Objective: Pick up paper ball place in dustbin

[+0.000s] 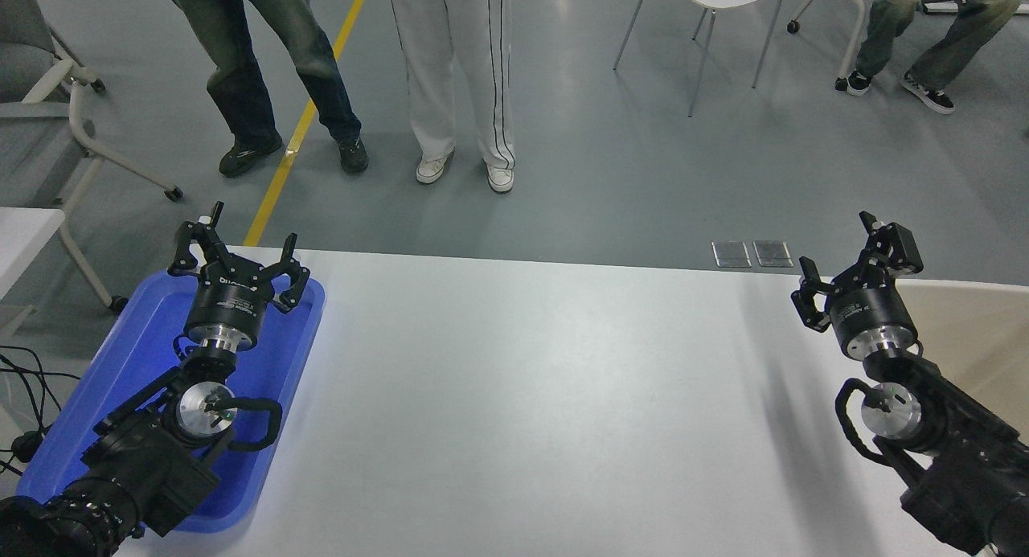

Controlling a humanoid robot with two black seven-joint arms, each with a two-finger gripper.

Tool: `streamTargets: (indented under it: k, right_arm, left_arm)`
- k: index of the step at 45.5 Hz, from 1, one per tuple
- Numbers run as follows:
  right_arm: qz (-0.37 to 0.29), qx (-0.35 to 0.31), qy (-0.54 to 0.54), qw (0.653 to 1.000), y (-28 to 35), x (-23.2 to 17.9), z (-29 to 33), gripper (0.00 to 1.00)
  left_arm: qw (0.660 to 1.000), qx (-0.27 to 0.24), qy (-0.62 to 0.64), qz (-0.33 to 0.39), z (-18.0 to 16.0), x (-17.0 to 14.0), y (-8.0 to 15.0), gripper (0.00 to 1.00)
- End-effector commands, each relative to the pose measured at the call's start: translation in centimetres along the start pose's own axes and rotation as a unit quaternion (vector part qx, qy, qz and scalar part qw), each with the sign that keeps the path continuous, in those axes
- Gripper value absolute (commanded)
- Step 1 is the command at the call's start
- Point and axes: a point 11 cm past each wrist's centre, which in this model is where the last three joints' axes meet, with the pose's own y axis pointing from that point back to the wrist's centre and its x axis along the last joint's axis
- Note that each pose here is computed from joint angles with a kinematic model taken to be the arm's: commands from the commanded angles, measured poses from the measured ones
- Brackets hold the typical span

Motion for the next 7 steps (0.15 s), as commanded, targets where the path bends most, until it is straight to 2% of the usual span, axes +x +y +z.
streamTargets:
  k: [1,7]
  right_arm:
    - [-0.008,-0.009,-0.001,1.0,0.55,-0.42,1.29,1.0]
    - [-0.008,-0.007,-0.004,1.0,0.5,-0.47,1.15,1.0]
  left_arm:
    - [1.0,0.0,0.0,0.0,0.0,0.01,0.0,1.0]
    - [1.0,0.001,0.0,0.0,-0.07,-0.03,0.01,1.0]
